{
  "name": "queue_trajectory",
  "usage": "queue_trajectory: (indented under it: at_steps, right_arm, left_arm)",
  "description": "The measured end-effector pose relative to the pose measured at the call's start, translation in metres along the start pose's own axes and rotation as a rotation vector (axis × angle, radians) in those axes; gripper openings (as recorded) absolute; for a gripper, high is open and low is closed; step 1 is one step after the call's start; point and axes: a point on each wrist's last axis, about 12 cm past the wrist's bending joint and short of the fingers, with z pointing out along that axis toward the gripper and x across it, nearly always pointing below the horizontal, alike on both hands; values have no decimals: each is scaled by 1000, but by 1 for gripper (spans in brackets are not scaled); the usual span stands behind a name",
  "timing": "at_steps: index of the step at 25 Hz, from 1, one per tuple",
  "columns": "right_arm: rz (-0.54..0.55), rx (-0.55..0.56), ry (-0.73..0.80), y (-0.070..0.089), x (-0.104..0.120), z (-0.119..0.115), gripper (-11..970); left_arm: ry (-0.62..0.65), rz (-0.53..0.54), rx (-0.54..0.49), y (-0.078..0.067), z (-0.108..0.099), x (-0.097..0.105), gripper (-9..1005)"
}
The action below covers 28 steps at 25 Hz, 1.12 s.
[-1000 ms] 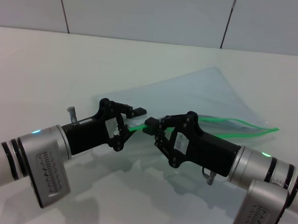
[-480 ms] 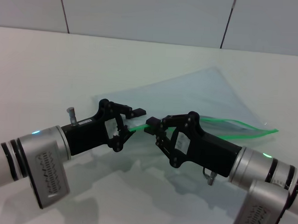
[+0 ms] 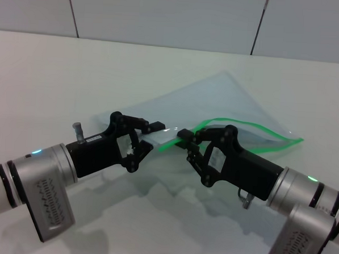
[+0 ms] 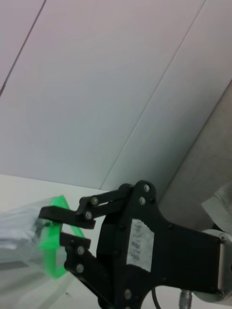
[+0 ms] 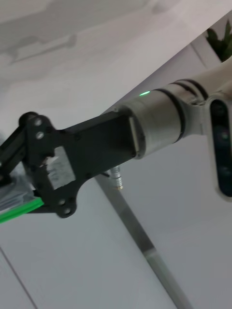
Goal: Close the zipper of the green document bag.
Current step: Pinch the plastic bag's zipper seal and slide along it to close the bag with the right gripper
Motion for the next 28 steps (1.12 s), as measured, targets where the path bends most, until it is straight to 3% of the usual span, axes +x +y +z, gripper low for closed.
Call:
queue_trajectory:
  at_steps: [28]
  right_arm:
    - [28,69,111,4,10,-12,103]
  left_arm:
    - [-37,-1,-11,-6,-7,-7,55]
